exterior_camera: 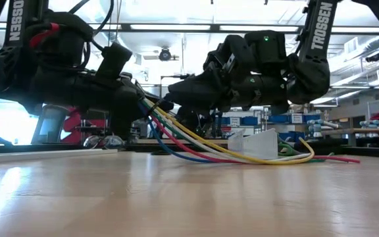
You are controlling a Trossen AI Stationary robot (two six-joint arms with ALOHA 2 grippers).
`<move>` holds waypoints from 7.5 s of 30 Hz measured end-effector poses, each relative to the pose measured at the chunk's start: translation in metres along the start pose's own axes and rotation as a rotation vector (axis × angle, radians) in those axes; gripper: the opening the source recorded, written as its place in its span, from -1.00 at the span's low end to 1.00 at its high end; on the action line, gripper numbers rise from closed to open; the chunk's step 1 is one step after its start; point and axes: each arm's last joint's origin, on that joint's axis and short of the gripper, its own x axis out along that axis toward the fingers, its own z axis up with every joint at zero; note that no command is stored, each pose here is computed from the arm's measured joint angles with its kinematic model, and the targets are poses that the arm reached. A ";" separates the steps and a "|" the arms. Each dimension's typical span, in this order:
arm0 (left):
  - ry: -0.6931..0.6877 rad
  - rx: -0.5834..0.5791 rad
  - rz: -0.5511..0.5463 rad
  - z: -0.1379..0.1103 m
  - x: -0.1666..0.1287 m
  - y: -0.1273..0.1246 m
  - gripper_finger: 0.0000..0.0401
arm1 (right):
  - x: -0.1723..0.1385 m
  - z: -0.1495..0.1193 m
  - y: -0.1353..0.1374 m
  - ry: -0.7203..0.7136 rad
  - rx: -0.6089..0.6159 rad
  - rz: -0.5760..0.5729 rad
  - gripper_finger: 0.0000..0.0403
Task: Ziptie cables
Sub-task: Wrap the cable wires with black zip tie
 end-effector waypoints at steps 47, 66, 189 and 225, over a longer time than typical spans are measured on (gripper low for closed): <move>0.047 0.012 0.021 -0.001 0.007 -0.002 -0.98 | -0.006 0.004 -0.012 0.007 -0.002 -0.001 -0.64; 0.043 0.007 0.017 0.000 0.008 -0.002 -0.90 | 0.000 0.010 -0.014 0.005 -0.040 0.001 -0.99; 0.133 -0.533 -0.311 -0.023 -0.091 0.027 -0.39 | 0.003 0.004 -0.021 0.124 -0.018 -0.017 -1.00; 0.223 -0.317 -0.165 0.064 -0.074 0.086 -0.54 | -0.090 0.011 0.019 0.210 -0.054 -0.152 -1.00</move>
